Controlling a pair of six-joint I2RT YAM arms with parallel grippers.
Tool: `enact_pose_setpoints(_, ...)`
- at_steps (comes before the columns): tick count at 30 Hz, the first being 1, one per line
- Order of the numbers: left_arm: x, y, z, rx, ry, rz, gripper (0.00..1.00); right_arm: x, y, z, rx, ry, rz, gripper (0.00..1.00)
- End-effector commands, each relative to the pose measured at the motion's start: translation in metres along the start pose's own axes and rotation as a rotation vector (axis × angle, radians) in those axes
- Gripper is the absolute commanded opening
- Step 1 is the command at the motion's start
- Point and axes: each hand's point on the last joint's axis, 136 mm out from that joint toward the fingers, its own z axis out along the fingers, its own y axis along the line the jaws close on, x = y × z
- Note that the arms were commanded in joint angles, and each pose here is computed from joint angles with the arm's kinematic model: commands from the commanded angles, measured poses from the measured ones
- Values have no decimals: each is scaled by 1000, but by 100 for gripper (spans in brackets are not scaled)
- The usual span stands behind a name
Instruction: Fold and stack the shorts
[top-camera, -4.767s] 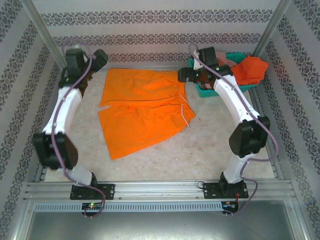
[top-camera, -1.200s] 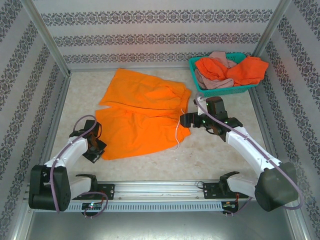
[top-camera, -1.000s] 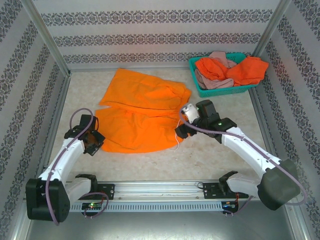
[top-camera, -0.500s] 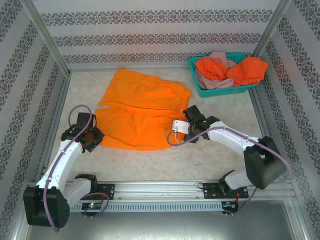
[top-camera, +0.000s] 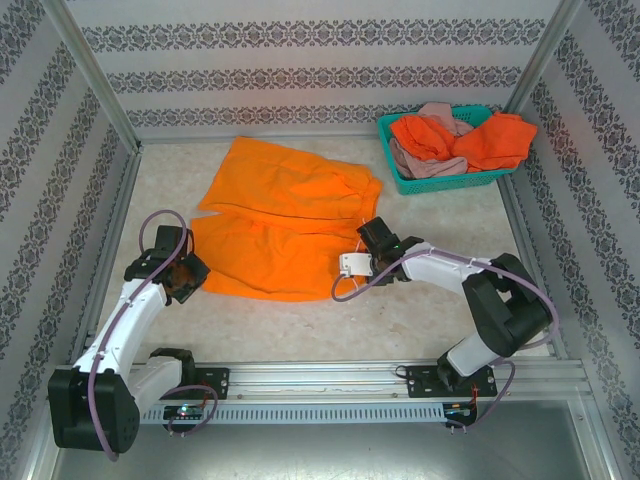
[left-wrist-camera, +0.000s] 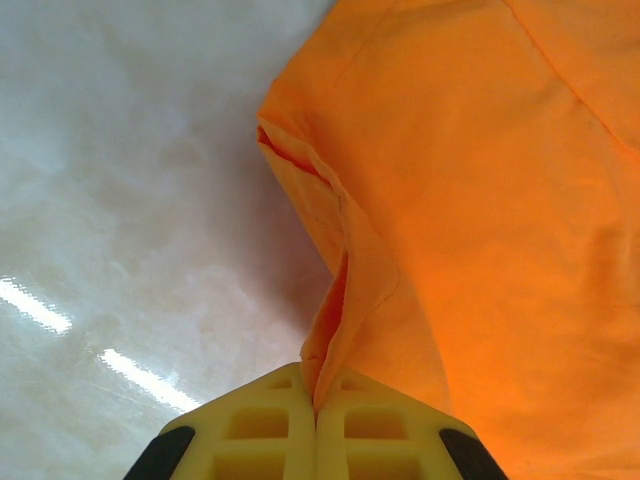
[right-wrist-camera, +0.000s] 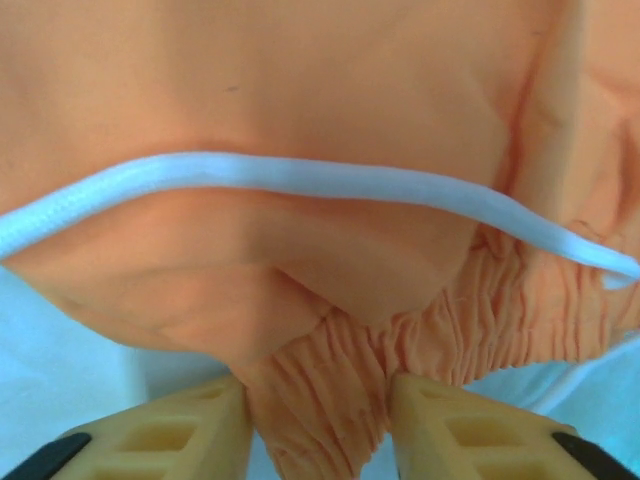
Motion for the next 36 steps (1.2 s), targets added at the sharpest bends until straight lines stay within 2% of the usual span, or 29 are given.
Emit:
enact_pose_setpoints(1,-10,0,-1,-3,-45,11,0,6,5,10,3,39,-30,29)
enact_pose_setpoints(6,-24,-3,-18,-10,-107,28,0,-3,-3,3,37,1,-8,13)
enact_pose_setpoints(8,-35,-6,-35,-3,-165,46,0,-10,-8,-8,56,-32,7,0)
enact_pose_setpoints(14,-71,-15,-102,4,-349,78,0,-28,-10,-53,68,-114,35,0)
enact_pose_setpoints(26,-111,-33,-210,29,-555,128,0,-50,0,-162,51,-304,109,0)
enact_pose_setpoints(31,-120,-45,-235,70,-586,133,0,-61,-5,-201,41,-401,196,0)
enact_pose_setpoints(36,-127,-60,-238,92,-584,149,0,-67,-11,-212,7,-426,288,0)
